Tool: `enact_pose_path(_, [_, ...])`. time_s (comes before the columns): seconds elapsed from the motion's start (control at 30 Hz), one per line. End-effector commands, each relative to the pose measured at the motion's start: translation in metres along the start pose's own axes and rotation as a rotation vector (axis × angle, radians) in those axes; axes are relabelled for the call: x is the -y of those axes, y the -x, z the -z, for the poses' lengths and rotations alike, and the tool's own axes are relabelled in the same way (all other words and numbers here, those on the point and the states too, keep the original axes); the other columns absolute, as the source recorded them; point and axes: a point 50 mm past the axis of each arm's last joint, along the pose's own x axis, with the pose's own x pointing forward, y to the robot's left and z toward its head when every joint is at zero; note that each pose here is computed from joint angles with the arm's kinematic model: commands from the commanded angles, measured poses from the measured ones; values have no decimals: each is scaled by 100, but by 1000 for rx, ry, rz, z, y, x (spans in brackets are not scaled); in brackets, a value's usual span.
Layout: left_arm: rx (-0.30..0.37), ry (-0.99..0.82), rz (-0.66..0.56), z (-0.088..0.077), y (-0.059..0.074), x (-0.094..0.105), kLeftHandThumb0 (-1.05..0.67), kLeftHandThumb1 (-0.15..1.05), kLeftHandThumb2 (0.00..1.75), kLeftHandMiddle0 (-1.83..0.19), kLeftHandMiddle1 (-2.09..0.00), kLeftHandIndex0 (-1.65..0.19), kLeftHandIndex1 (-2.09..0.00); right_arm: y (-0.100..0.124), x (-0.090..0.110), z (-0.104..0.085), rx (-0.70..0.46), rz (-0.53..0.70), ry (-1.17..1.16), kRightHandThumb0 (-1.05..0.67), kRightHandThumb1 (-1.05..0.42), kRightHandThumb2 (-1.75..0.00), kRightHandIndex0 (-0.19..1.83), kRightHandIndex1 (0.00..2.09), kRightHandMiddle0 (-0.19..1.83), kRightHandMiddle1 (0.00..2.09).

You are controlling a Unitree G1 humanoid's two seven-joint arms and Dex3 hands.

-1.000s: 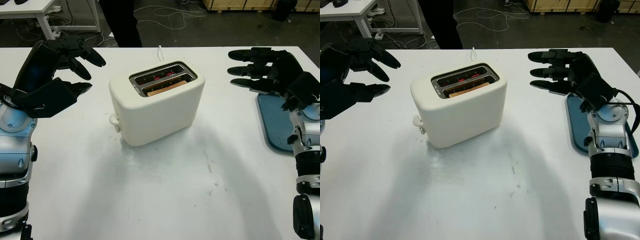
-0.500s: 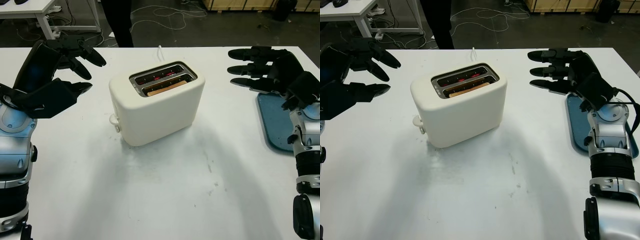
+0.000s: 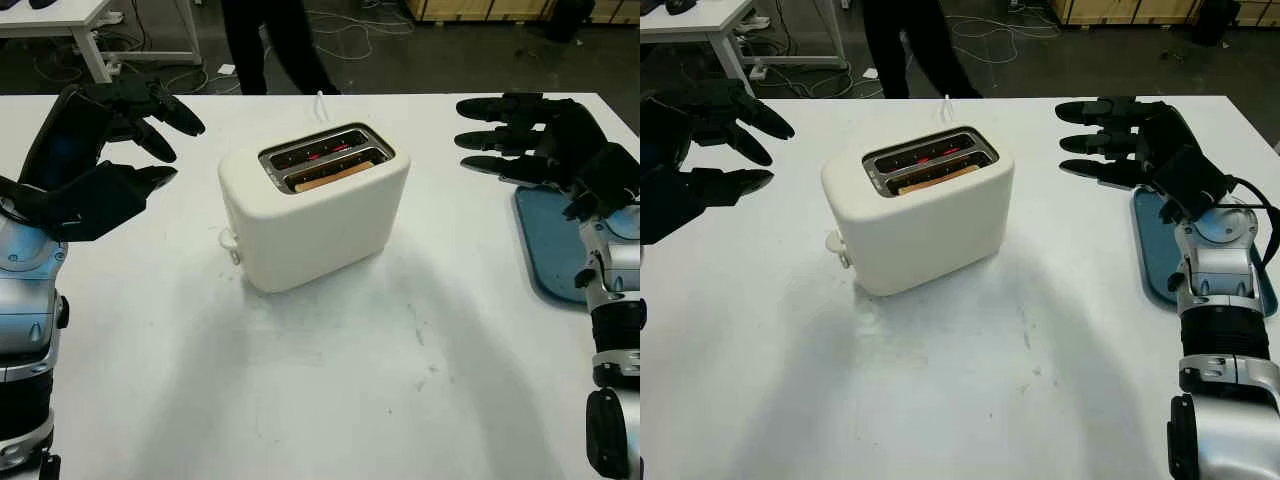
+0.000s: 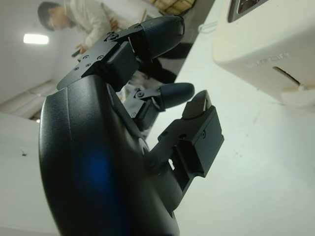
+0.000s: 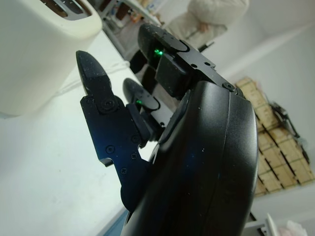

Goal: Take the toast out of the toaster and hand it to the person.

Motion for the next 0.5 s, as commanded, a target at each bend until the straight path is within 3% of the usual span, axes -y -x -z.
enact_pose_path(0.0, [16,-7,-14,-1,2,-1,53,70,30,-75,-119,-72,-96,0,-1,0,14,-2,-11,-32,-77,0,94,0,83,0])
enact_pose_path(0.47, [27,-7,-8,-1,1,0,55,71,28,-77,-119,-73,-98,0,-1,1,13,-1,-15,-31,-76,0,94,0,84,0])
